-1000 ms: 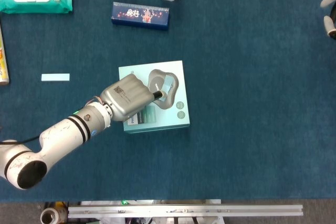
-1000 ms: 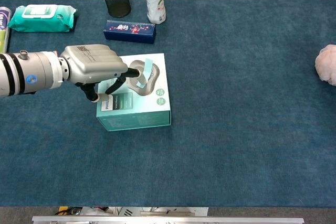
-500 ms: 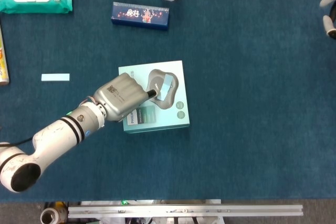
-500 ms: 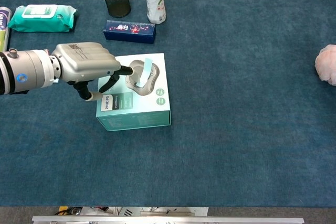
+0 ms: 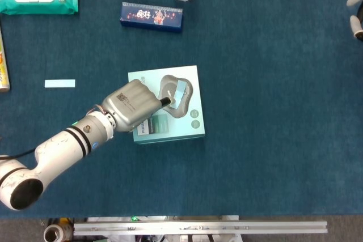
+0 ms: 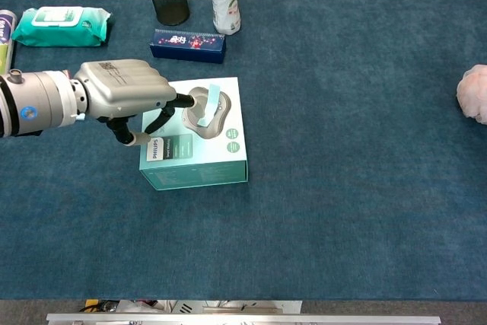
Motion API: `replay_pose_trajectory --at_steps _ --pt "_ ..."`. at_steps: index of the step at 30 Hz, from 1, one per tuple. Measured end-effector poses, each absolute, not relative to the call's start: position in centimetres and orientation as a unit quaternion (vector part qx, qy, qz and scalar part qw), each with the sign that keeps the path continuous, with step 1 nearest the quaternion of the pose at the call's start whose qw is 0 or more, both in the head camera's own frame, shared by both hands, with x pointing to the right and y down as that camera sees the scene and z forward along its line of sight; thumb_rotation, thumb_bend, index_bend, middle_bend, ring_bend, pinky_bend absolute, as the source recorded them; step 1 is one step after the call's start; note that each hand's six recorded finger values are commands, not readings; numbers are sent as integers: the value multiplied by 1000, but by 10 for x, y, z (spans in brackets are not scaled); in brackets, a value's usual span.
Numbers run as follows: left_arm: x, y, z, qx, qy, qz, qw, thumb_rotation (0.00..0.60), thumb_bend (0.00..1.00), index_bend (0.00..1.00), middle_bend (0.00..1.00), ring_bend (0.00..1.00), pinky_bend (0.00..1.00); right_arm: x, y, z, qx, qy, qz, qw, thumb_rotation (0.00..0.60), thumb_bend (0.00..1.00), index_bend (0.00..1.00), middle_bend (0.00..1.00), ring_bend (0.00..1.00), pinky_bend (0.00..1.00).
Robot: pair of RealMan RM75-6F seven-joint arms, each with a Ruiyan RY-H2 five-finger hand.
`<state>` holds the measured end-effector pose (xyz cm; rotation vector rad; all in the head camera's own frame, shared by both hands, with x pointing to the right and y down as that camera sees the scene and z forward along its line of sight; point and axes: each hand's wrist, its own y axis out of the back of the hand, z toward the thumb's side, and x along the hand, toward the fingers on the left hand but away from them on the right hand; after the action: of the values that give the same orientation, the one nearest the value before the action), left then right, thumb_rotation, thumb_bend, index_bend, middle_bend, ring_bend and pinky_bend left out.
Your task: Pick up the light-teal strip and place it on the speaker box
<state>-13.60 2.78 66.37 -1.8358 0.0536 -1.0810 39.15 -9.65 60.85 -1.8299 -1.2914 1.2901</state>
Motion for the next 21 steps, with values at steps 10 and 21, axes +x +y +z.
replay_pose_trajectory --at_steps 10,21 --pt "-132 35 667 -755 11 -439 487 600 864 158 1000 1000 936 393 -97 609 -680 -482 481 273 600 383 447 654 664 818" --pt "-130 36 671 -752 6 -444 488 600 864 158 1000 1000 936 399 -96 608 -677 -486 483 269 600 383 446 654 664 818"
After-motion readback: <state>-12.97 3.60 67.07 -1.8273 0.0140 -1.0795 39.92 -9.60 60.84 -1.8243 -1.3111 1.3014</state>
